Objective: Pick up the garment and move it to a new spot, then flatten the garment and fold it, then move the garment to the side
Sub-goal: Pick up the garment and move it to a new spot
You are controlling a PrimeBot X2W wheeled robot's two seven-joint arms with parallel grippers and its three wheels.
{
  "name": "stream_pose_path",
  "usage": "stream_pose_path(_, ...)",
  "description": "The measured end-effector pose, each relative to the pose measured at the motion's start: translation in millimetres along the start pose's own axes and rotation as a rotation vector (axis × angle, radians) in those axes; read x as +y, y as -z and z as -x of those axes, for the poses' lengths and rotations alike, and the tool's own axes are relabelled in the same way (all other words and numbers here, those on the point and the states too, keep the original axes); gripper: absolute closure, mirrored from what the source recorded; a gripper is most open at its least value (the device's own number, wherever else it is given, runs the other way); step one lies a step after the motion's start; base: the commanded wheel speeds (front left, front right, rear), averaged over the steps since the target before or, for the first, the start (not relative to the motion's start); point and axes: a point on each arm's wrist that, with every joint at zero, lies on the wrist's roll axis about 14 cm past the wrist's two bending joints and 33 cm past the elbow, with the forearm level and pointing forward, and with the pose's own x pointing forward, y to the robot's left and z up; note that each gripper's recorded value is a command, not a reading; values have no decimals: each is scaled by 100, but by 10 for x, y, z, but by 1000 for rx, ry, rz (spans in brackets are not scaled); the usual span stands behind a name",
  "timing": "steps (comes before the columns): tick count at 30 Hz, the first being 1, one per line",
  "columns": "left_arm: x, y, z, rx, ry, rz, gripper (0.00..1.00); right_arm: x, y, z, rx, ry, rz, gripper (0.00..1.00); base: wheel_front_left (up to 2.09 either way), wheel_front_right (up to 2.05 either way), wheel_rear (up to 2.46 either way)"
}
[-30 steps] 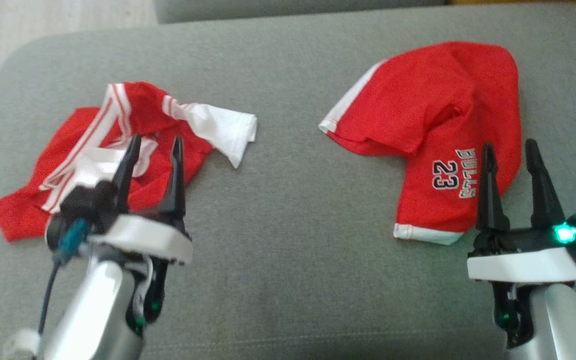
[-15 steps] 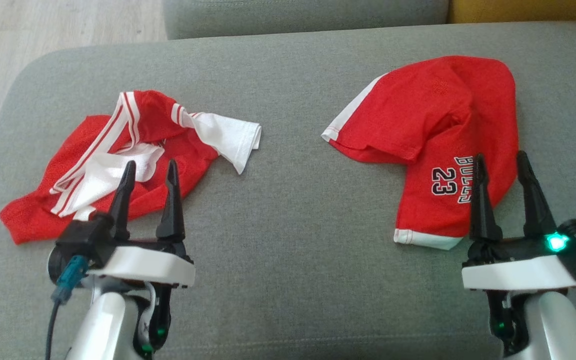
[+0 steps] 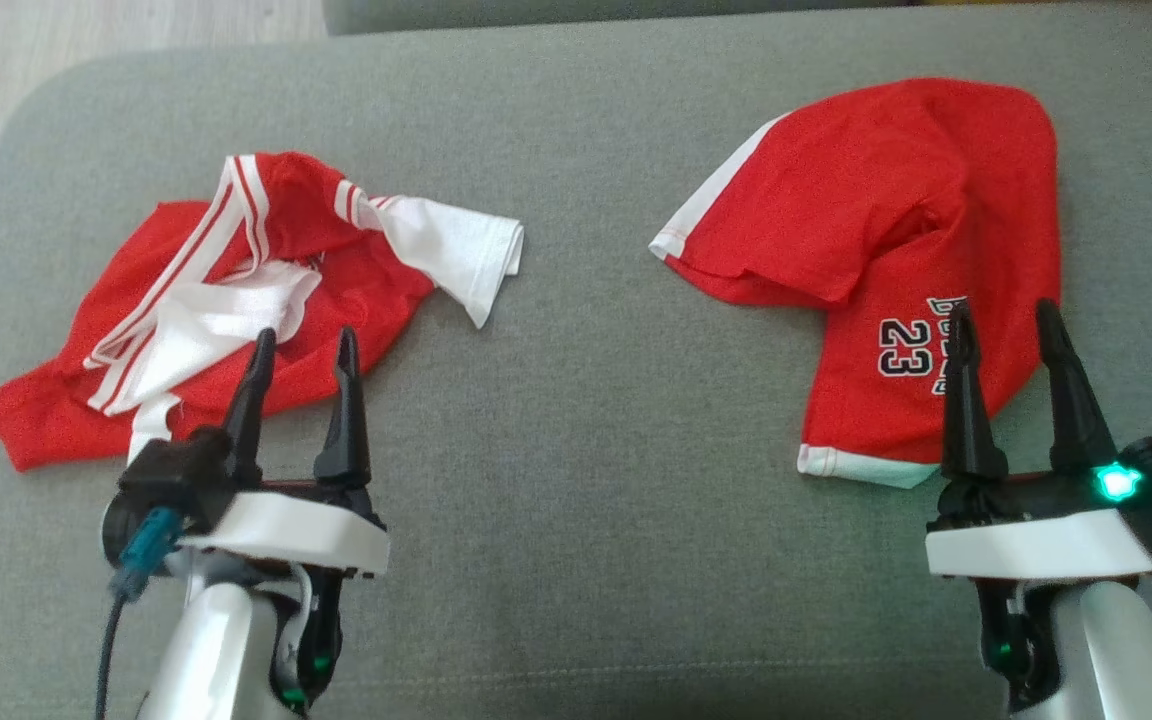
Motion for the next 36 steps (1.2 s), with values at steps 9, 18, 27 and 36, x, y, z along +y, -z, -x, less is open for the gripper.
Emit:
stream_pose_path(9,-97,218,-358,50,69,-34,0,-18,166,-166,32,-5,3,0,0,0,0)
stream_pose_path(18,-177,364,-537,76,95,-21,0,-81,313,-249,65,5,20,0,0,0,0)
stream_pose_path(27,-248,772,-613,208,123,-36,0,-91,351,-252,75,5,22,0,0,0,0)
stream_pose_path(36,-112,1108,-1019,339,48,-90,0,-260,382,-226,86,52,32,0,0,0,0)
